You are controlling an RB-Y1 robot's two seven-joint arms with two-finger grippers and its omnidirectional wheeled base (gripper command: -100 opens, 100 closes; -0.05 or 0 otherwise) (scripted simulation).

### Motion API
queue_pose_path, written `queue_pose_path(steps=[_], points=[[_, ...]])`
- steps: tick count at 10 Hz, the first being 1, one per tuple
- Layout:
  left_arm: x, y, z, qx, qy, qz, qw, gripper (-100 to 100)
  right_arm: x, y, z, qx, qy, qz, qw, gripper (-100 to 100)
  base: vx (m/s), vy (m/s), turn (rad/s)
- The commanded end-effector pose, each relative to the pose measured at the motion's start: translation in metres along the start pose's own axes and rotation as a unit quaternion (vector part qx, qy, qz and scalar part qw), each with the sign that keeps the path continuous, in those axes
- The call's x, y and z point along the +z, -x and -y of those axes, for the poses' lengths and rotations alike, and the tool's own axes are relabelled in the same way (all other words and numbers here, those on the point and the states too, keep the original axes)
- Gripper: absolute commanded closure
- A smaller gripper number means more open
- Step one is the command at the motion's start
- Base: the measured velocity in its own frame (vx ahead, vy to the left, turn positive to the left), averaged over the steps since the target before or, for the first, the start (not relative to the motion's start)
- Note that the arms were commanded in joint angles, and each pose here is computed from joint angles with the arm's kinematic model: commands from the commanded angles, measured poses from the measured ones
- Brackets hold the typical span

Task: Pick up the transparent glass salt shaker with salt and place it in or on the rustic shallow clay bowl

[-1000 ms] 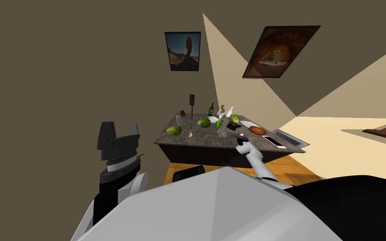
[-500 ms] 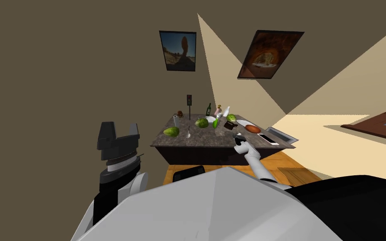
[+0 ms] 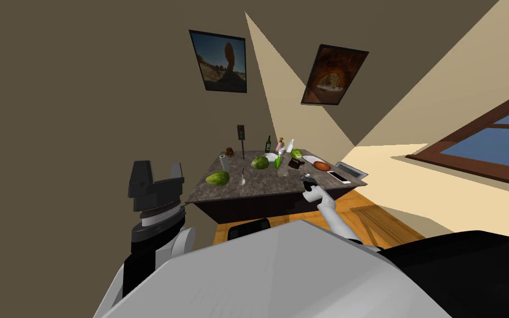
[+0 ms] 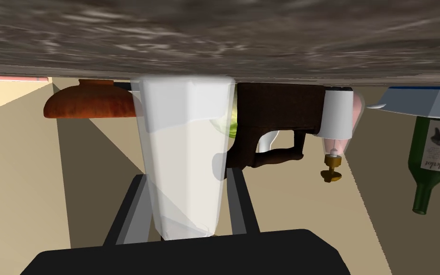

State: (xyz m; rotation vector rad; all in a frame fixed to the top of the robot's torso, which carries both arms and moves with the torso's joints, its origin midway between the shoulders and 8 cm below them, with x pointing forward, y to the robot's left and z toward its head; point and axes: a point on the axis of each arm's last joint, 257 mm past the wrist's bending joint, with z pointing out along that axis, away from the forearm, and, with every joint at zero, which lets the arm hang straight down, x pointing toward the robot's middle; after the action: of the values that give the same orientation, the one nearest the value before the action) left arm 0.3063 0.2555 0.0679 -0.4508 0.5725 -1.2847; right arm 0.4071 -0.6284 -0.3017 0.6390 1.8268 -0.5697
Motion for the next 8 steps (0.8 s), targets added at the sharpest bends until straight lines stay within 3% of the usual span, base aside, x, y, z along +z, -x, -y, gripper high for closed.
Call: queue_pose_path(steps=[1,2,3,4,6,8], points=[[0.0,0.0,0.0,0.0,0.0,0.0,1.0,0,-0.006,0.0,-0.02,-0.004,0.014,0.001,0.9999,100,0.041,-0.02,-0.187],[0.0,0.0,0.0,0.0,0.0,0.0,1.0,0,-0.004,0.001,-0.013,-0.002,0.009,0.001,1.0,100,0.017,-0.005,-0.032],[0.0,0.0,0.0,0.0,0.0,0.0,1.0,0,-0.005,0.001,-0.014,-0.003,0.009,0.001,1.0,0,0.0,0.0,0.0],[0.0,0.0,0.0,0.0,0.0,0.0,1.0,0,0.001,0.067,-0.018,0.0,0.016,0.057,0.9983,100,-0.026,0.008,-0.018],[0.0,0.0,0.0,0.0,0.0,0.0,1.0,0,0.001,0.067,-0.018,0.0,0.016,0.057,0.9983,100,-0.02,-0.011,-0.001],[0.0,0.0,0.0,0.0,0.0,0.0,1.0,0,0.0,0.147,-0.021,0.001,0.022,0.125,0.9919,100,-0.036,0.006,0.0]])
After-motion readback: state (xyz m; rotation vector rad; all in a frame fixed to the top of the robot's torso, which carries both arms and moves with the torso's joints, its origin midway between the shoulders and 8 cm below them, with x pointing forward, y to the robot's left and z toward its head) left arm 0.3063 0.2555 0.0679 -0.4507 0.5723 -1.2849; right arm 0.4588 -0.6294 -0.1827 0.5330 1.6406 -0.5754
